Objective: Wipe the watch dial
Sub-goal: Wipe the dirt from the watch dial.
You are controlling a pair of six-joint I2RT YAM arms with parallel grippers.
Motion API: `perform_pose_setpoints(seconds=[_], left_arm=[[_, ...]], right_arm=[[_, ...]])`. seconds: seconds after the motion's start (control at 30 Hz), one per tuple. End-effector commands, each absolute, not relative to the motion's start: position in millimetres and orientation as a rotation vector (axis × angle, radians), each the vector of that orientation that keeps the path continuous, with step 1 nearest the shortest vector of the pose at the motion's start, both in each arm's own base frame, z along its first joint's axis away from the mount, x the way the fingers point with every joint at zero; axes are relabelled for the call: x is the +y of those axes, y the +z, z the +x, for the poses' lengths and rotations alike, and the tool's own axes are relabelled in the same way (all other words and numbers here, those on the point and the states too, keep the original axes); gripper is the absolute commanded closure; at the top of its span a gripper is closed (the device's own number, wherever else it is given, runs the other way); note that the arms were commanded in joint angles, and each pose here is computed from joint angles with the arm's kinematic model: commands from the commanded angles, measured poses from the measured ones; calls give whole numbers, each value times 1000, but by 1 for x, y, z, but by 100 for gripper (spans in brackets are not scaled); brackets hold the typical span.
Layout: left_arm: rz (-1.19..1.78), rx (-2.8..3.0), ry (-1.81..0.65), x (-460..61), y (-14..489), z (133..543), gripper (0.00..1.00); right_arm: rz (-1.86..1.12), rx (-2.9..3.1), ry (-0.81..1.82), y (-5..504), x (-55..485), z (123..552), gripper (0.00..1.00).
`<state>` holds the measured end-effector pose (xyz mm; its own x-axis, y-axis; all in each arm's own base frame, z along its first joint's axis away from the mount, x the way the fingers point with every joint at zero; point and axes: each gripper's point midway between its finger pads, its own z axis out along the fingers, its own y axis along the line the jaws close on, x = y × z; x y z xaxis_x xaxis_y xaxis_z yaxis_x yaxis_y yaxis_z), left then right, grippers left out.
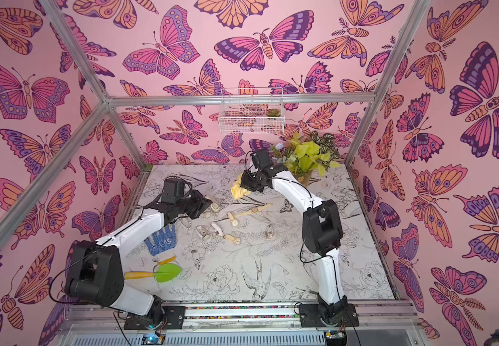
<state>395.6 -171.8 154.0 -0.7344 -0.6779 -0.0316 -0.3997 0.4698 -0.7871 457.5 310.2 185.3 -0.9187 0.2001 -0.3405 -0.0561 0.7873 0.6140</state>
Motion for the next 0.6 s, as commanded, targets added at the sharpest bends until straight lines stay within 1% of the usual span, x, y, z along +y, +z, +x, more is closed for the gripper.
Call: perform_pose_setpoints(seconds=[0.0, 0.27, 0.57], left_arm=[[-878, 2423, -1127, -175, 145, 402, 100], [-897, 2467, -1067, -179, 119, 431, 100], [-997, 2528, -988, -182, 72, 464, 100]], right_arm=[[9, 2563, 855, 204, 299, 440, 100], [-31, 2596, 838, 196, 284, 409, 100], [-47, 2628, 821, 188, 276, 397, 100]])
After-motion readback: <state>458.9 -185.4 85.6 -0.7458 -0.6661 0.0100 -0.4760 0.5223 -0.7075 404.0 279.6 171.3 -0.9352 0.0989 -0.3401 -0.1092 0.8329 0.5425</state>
